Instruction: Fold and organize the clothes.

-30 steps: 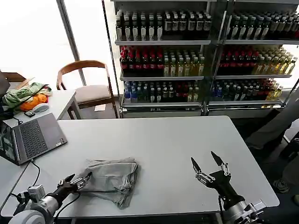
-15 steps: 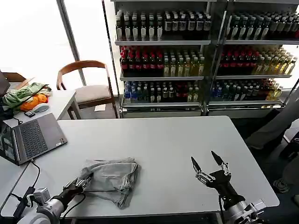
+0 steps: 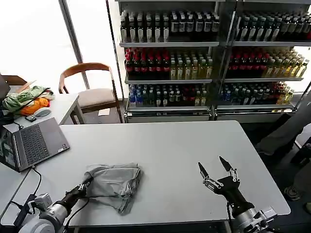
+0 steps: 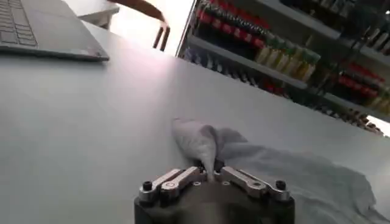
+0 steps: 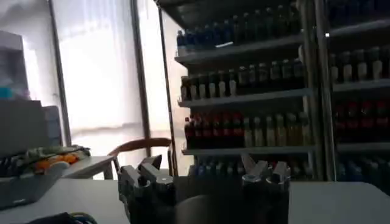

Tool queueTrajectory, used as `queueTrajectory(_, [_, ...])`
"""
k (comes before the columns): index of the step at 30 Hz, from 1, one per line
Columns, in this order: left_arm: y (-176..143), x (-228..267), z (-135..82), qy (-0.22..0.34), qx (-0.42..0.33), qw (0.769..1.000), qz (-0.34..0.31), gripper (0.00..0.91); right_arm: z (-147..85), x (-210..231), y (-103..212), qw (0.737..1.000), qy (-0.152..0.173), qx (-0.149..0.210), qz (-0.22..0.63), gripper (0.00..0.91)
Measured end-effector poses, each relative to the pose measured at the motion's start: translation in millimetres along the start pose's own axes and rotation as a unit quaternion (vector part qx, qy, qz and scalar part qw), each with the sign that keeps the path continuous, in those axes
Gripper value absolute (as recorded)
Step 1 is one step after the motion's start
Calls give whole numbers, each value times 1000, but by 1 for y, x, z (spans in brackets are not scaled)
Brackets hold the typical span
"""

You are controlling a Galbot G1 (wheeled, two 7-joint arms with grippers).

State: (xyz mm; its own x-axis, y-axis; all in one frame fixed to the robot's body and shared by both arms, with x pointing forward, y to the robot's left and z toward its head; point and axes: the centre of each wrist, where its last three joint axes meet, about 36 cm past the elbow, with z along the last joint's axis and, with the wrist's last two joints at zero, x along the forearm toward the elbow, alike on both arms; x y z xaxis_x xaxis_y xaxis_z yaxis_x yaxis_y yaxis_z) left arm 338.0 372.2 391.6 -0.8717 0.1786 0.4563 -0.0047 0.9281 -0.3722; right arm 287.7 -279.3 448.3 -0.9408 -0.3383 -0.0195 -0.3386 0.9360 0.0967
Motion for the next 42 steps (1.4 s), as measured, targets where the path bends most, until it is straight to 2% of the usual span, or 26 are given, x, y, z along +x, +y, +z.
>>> queueTrajectory(7, [21, 2, -23, -25, 11, 999, -27, 10, 0, -2, 0, 1000, 0, 1, -3, 907])
queueTrajectory(16, [67, 24, -63, -52, 0, 995, -83, 0, 1, -5, -2, 1000, 0, 1, -7, 907])
queueTrajectory(26, [102, 62, -137, -77, -60, 986, -133, 0, 3, -9, 0, 1000, -4, -4, -12, 907])
queueTrajectory(30, [95, 71, -162, -80, -88, 983, -138, 0, 4, -10, 0, 1000, -3, -4, -11, 907])
queueTrajectory(34, [75, 74, -182, -83, -119, 981, -131, 0, 5, -9, 0, 1000, -2, -5, -8, 907])
queueTrajectory(39, [42, 71, -192, -80, -158, 978, -113, 10, 7, -7, -2, 1000, 2, -5, -2, 907])
queueTrajectory(42, [22, 63, -186, -69, -180, 976, -101, 10, 9, -6, -1, 1000, 5, -5, 2, 907])
